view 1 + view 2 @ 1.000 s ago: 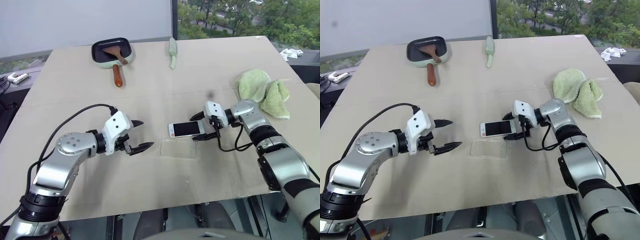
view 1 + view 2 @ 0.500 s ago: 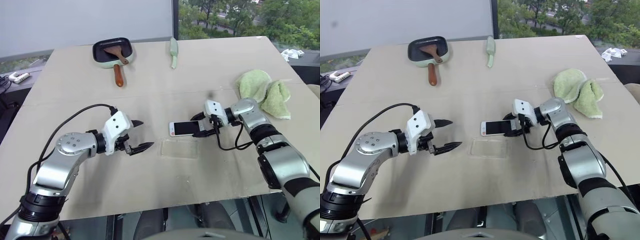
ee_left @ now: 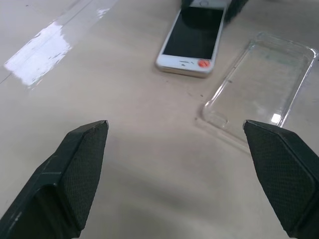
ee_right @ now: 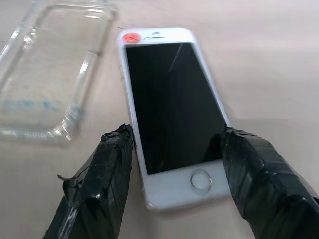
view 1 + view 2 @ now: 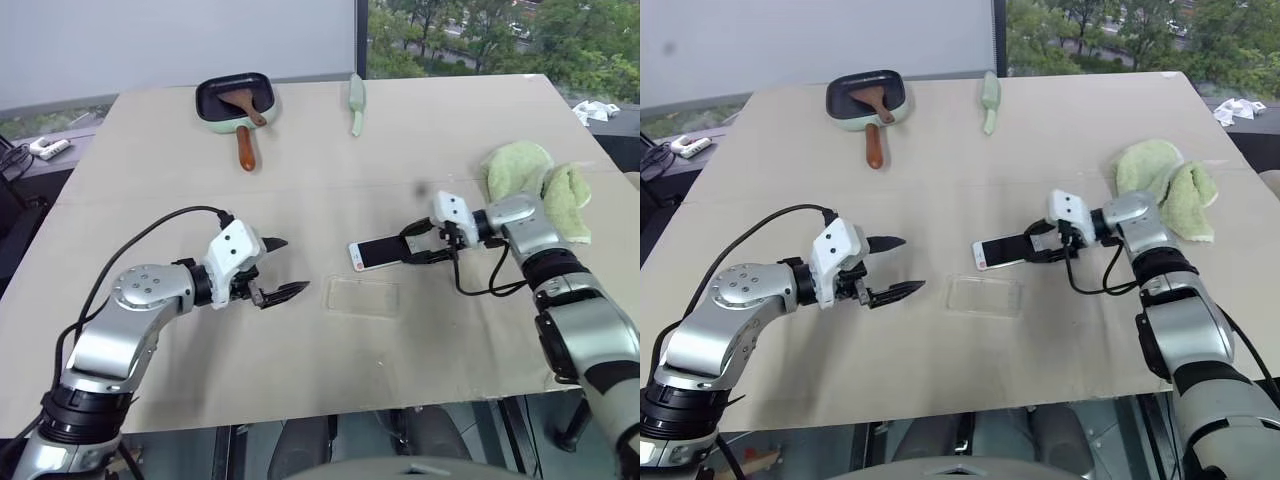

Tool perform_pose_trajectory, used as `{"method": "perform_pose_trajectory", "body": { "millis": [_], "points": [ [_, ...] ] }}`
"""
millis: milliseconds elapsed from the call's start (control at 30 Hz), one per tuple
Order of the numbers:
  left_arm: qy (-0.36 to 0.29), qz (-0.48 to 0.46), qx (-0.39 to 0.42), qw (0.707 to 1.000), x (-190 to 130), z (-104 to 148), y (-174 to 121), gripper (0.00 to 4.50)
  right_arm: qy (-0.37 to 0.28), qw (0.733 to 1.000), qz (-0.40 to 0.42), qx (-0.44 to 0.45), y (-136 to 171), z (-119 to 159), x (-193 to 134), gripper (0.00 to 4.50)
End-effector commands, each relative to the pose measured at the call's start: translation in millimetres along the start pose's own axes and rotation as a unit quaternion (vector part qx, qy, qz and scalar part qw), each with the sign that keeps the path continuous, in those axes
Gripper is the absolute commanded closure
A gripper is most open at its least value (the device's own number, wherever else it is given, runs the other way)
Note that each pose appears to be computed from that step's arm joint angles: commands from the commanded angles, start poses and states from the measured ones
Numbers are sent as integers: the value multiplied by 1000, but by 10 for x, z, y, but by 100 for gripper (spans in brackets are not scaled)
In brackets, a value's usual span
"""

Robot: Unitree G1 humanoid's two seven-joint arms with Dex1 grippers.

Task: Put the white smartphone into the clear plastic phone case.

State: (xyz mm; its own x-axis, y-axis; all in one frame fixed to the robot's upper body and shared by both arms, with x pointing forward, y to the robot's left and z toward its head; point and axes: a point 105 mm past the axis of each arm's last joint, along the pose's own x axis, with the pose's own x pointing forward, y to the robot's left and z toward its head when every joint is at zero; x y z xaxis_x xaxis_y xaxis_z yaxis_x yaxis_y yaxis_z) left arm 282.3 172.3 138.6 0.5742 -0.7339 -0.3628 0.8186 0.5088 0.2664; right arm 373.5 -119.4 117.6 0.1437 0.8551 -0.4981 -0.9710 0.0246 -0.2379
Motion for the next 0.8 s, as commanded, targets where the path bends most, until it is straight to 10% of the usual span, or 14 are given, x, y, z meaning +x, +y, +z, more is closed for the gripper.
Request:
{"method": "perform_pose_trajectory", "body": {
  "millis": [33,100,233,800],
  "points": [
    [-20,3,17,1000,-14,110,5,0,-6,1000,1,5,30,12,-53,157],
    [-21,1,18,1000,-3,113,6,0,-2,1000,3,12,41,4,-39,157],
    [-20,3,19,1000,-23,123,32,0,-7,1000,-10,1,-29,102,-23,6],
    [-14,12,27,999,-67,116,70,0,204,971,91,-87,-66,79,181,6]
  ]
}}
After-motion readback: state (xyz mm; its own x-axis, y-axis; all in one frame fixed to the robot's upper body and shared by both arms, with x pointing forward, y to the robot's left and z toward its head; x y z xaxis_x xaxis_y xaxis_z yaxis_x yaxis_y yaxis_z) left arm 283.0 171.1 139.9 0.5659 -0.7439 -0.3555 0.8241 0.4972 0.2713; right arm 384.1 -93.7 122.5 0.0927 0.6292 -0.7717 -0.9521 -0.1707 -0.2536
